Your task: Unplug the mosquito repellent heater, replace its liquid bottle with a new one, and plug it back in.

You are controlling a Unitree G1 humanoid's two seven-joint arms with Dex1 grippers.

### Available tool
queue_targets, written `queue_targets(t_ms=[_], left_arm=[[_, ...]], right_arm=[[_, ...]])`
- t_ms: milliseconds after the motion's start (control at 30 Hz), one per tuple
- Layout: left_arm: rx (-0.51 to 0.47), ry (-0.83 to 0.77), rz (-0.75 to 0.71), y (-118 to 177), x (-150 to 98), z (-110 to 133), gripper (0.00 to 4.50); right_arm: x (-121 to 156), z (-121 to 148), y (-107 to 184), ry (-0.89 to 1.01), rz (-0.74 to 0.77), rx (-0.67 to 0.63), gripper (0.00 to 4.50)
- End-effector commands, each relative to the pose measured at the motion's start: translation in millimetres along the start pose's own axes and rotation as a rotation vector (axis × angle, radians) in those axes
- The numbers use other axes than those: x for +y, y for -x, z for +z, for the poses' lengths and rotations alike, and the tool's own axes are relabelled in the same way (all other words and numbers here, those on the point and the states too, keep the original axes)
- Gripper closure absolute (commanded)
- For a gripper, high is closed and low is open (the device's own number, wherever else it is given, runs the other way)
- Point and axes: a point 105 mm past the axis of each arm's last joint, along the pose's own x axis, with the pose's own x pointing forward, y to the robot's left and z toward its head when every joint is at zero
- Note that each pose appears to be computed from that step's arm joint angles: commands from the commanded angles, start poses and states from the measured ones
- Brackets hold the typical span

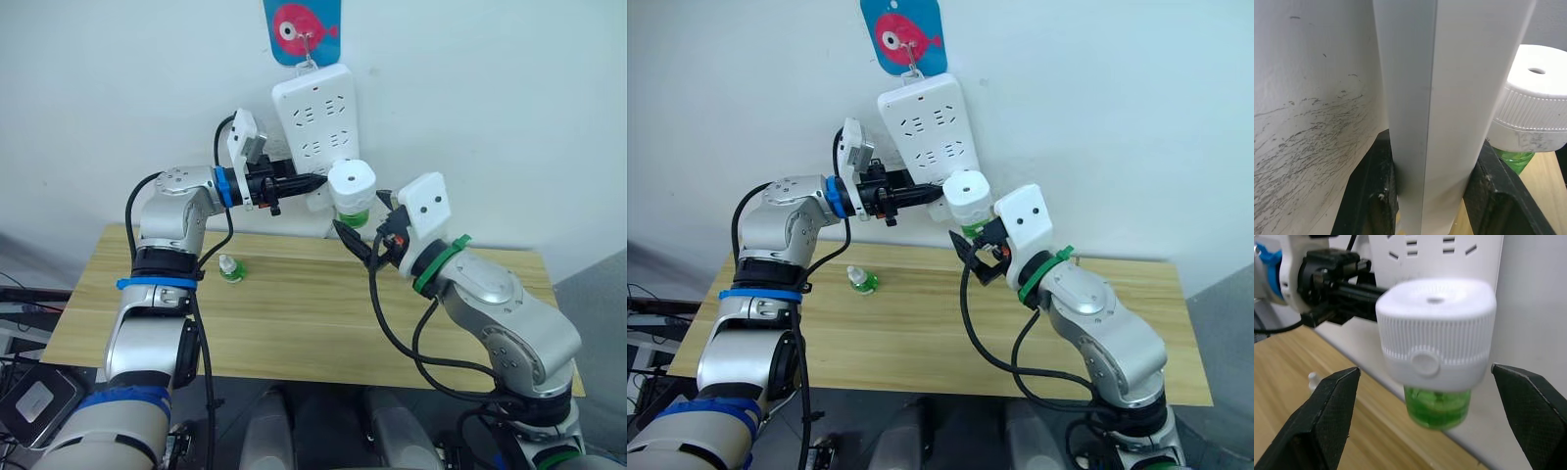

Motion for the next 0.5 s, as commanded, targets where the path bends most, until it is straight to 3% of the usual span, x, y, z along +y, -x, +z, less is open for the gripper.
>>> queue_targets(t_ms=[33,400,500], left_arm=[[-0.025,-0.031,-0.011,-5.2,-5.4,6.2,3.15],[-0.046,-0.031,0.018,-11.5,-6.1,5.4,3.15],[-0.048,-0.031,0.021,-11.9,-6.4,5.0,3.15]], right_arm=[[-1.0,17.7,-6.8,0.056,-0.039,-0.076,0.0],[-0.3,24.8,-24.6,0.06,-0.065,-0.108,0.0],[0.0,25.4,-24.6,0.064,-0.061,-0.115,0.62]])
